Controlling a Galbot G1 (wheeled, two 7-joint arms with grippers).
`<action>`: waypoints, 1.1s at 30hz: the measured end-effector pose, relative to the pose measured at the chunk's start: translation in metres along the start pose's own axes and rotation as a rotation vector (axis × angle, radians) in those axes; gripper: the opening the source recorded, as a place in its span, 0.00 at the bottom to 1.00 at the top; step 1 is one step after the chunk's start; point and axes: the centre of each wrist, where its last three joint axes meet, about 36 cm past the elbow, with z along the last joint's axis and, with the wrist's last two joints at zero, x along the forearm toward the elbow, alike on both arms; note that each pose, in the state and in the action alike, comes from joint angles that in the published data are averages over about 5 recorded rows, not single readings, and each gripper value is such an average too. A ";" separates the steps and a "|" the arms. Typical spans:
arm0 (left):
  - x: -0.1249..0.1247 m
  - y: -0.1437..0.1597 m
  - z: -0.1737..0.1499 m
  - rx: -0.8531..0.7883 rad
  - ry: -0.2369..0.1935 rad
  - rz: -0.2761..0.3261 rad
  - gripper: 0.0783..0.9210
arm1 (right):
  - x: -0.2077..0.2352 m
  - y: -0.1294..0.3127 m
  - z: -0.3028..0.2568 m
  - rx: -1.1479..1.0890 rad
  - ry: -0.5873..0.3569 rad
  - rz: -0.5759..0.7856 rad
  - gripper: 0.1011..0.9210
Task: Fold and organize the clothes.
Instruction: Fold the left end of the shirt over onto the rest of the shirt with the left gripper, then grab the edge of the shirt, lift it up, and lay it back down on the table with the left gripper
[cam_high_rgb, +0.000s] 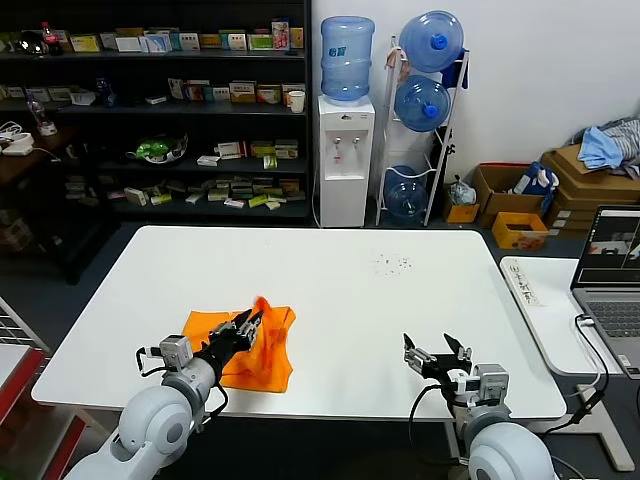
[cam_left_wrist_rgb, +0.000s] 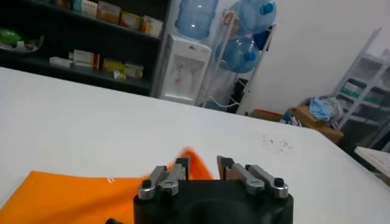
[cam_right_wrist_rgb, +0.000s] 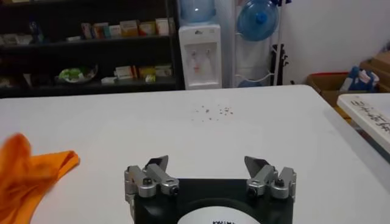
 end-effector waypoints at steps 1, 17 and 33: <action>0.000 0.000 0.000 0.002 -0.001 0.000 0.49 | 0.000 0.000 0.000 0.001 0.000 -0.001 0.88; 0.029 0.082 0.001 -0.129 0.007 -0.097 0.88 | 0.001 -0.002 -0.002 0.004 -0.006 -0.006 0.88; 0.034 0.181 0.006 -0.159 0.110 -0.113 0.88 | 0.006 -0.001 -0.002 -0.002 -0.012 -0.004 0.88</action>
